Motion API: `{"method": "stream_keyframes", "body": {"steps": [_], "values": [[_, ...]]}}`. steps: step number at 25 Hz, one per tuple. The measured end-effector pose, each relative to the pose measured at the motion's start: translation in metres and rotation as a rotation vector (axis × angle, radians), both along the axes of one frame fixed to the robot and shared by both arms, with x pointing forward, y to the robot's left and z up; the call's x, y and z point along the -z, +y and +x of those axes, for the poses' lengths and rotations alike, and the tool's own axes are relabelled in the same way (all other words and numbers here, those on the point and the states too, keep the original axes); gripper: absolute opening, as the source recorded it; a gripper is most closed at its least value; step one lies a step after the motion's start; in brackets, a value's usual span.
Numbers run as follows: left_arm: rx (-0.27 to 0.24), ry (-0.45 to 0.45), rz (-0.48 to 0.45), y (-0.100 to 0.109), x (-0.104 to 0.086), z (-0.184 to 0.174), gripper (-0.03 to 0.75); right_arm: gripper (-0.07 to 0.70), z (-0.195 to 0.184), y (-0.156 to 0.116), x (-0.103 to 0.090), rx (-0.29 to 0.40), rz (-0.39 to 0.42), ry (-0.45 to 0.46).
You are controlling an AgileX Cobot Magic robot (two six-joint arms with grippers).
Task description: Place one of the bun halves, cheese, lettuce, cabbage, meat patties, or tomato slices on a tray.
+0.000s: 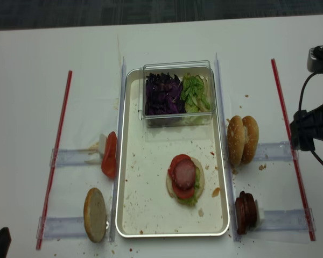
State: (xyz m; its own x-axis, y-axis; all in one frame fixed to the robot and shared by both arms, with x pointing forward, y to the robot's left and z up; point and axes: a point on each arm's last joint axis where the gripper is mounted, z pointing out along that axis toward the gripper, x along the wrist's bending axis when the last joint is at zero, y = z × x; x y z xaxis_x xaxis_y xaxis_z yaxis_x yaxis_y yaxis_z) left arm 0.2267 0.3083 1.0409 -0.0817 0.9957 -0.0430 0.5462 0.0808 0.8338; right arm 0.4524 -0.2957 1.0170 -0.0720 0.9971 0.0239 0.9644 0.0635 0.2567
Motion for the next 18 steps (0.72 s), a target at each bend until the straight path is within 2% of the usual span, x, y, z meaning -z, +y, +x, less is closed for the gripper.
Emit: {"method": "stream_keyframes", "body": {"steps": [9, 14, 18], "values": [[0.000, 0.000, 0.000, 0.000, 0.000, 0.000, 0.544, 0.689, -0.008, -0.004, 0.005, 0.021, 0.011, 0.067], [0.000, 0.000, 0.000, 0.000, 0.000, 0.000, 0.544, 0.689, -0.033, -0.004, 0.012, 0.021, 0.012, 0.102], [0.000, 0.000, 0.000, 0.000, 0.000, 0.000, 0.544, 0.690, -0.055, -0.003, 0.004, 0.022, 0.013, 0.083]]}}
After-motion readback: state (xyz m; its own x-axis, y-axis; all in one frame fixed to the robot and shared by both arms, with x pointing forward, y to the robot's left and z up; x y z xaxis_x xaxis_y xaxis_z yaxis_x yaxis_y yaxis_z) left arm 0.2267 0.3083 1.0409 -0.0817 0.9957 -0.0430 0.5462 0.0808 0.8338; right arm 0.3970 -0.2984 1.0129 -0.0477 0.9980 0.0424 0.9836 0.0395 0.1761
